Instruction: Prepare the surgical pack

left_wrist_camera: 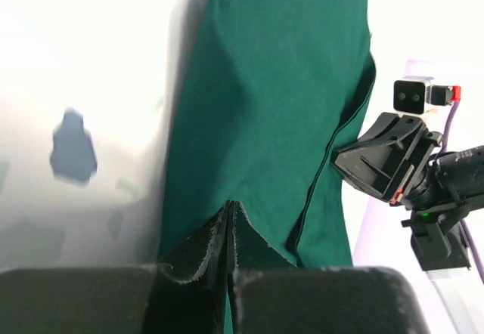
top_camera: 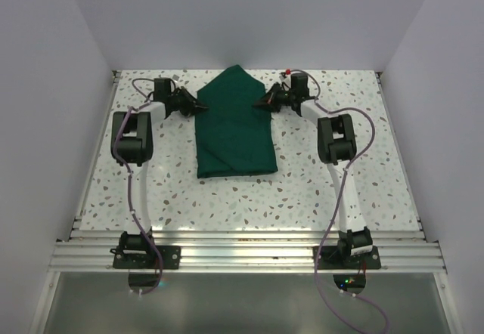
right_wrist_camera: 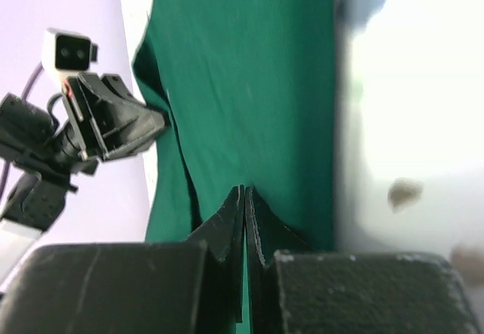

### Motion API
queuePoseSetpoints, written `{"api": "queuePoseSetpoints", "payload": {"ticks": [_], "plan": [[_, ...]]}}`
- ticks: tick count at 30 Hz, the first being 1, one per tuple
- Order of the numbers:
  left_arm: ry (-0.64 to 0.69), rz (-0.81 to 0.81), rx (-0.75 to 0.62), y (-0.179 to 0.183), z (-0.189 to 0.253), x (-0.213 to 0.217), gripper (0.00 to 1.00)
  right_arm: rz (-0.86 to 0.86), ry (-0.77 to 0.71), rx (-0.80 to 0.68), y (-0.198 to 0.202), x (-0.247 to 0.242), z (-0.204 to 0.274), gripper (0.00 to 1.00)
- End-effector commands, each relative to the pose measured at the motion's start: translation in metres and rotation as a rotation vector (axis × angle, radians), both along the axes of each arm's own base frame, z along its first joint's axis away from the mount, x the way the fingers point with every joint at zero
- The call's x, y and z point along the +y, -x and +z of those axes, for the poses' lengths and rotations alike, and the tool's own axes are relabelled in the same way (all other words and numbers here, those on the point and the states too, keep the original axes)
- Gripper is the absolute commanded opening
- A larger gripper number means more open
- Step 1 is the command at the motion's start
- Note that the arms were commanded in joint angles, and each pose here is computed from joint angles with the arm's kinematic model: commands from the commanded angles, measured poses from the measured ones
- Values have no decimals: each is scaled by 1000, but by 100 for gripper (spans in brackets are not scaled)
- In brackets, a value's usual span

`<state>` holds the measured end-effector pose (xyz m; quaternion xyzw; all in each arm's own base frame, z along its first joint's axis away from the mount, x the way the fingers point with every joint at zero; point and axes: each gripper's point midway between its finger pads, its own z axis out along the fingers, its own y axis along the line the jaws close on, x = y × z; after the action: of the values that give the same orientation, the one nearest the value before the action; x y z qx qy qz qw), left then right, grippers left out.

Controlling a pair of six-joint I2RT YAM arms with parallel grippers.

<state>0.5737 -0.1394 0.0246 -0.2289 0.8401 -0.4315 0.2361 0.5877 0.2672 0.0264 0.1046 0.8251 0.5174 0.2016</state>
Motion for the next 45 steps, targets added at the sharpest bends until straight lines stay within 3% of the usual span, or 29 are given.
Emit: {"api": "queuePoseSetpoints", "payload": {"ticks": [1, 11, 15, 20, 23, 25, 26, 27, 31, 39, 42, 45], "plan": [[33, 58, -48, -29, 2, 7, 5, -95, 25, -49, -32, -5, 3, 0], [146, 175, -79, -64, -6, 36, 7, -271, 71, -62, -72, -26, -11, 0], [178, 198, -95, -81, -4, 50, 7, -321, 44, -109, -92, -32, 3, 0], [176, 161, -155, -84, 40, 48, 8, -325, -5, -174, -102, -38, 47, 0], [115, 109, -176, -72, 63, 47, 9, -272, -9, -179, -88, -36, 72, 0], [58, 64, -182, -54, 76, 44, 9, -211, -15, -244, -75, -32, 112, 0], [44, 52, -182, -48, 79, 43, 9, -180, 13, -202, -63, -31, 96, 0], [18, 32, -164, -32, 80, 42, 9, -146, 3, -238, -52, -29, 125, 0], [-41, -8, -162, 2, 85, 37, 9, -49, 10, -234, -15, -27, 133, 0], [-84, -57, -101, 44, 58, 14, 9, 26, 74, -86, 42, -34, 66, 0], [-127, -60, -140, 31, 56, 4, 18, -24, 138, -112, 33, -43, 55, 20], [-202, -18, -178, 9, 62, 15, 21, -111, 265, -135, 17, -60, 42, 21]]}}
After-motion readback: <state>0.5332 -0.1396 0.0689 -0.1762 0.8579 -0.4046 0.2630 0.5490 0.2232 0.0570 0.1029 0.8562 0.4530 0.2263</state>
